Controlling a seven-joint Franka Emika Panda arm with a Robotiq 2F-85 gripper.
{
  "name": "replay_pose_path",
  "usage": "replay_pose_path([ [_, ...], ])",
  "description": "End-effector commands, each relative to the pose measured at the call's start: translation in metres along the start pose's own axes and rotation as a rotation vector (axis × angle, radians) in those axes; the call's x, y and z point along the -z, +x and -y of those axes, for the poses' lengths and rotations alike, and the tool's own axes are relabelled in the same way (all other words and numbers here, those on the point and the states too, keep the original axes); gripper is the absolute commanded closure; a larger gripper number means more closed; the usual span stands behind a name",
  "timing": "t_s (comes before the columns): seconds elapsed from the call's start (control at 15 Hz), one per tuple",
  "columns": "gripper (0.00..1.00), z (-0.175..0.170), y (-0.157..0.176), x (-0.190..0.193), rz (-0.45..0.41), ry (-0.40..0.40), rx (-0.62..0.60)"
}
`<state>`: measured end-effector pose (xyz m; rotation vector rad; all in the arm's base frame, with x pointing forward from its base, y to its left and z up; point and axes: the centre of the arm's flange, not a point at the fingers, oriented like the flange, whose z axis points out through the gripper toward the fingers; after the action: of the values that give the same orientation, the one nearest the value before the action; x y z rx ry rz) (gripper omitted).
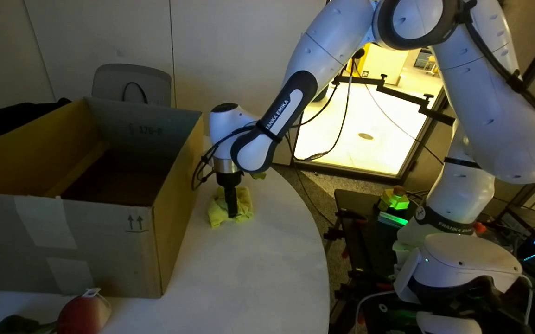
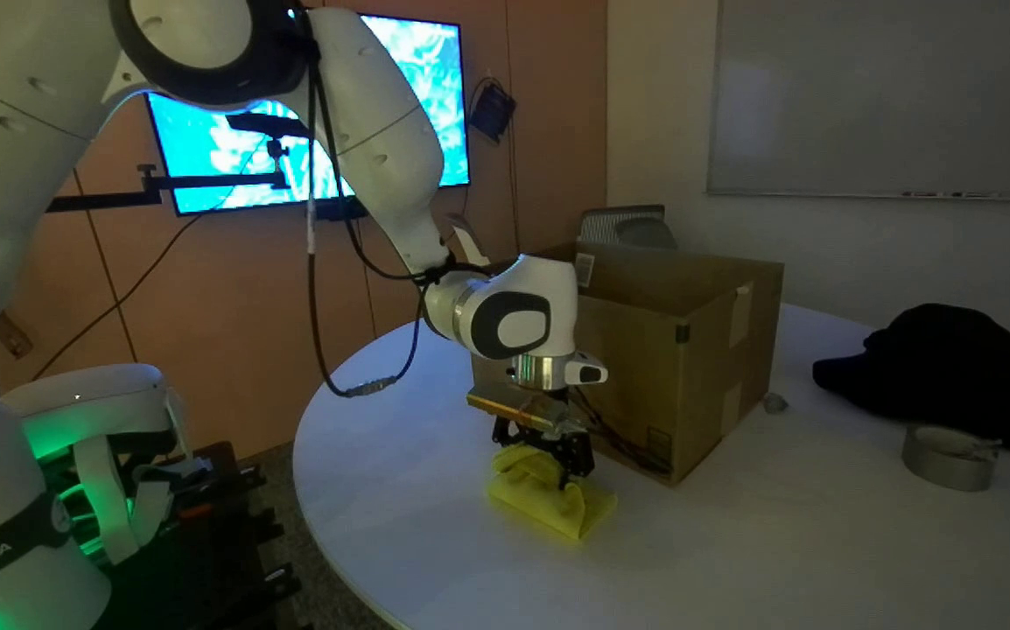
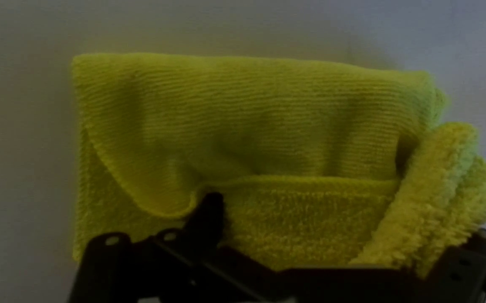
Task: Put the marker on the towel and wrap it, then put it in the box
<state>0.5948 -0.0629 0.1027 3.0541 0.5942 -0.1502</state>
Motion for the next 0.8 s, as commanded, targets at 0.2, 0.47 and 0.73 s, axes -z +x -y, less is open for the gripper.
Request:
replay_pose_path([
  [0.2,0.4,-0.005,-0.004,-0.012,0.017,0.03,0.001],
  [0.47,0.71,-0.005,-0.013,-0.004,0.025,0.017,-0.022],
  [0.73,0.89,-0.006,-0.028,0.015,0.037,-0.007,-0.042],
])
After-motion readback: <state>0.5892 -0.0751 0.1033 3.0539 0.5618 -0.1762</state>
